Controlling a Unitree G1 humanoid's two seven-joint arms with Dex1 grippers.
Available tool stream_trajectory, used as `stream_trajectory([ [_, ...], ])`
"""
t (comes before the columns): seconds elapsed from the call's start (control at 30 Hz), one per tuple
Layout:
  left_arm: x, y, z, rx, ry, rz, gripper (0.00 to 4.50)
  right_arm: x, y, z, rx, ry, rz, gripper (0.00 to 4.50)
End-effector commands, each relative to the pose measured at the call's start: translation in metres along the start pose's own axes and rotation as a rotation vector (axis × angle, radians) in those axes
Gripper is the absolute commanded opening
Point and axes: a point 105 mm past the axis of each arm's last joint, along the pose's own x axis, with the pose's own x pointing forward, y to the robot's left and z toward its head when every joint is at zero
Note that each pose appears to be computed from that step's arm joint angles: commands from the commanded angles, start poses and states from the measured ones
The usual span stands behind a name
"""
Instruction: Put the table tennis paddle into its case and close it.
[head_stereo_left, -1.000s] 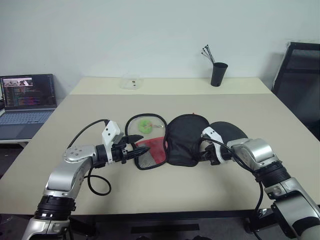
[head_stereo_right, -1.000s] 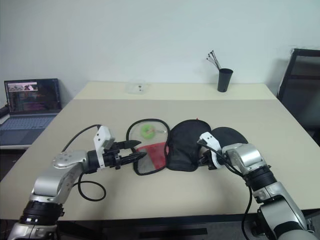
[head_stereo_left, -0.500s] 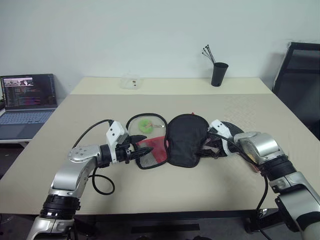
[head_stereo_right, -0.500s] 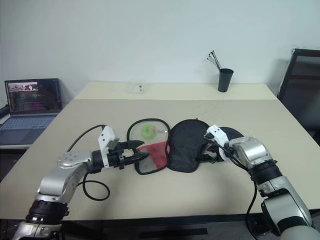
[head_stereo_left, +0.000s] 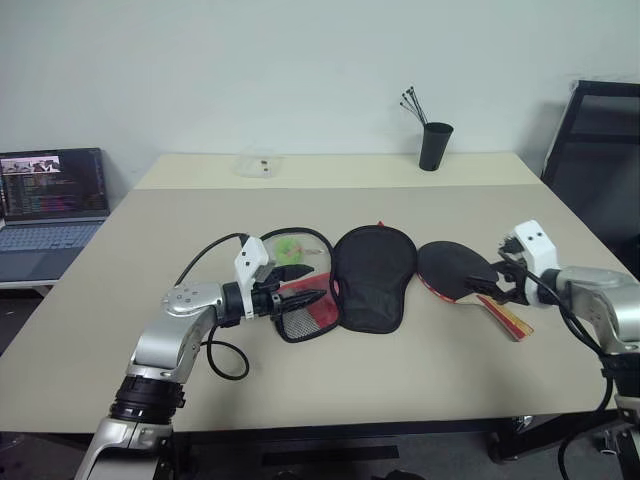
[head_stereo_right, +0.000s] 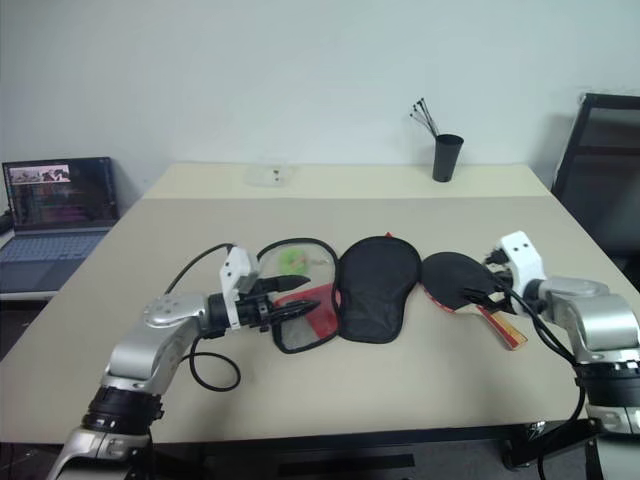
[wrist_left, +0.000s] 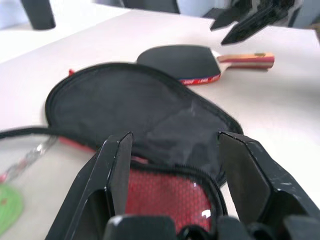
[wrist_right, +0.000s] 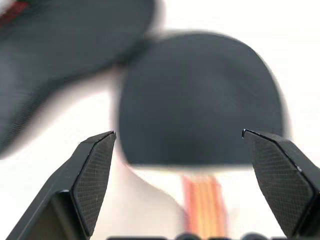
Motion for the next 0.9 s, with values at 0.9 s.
stream_trajectory([
  [0.9,-0.005,0.005,0.001,0.052,-0.005,0.003,2.98,0.037,-0.008,-0.038,-0.021,0.092,-0.064,3.26],
])
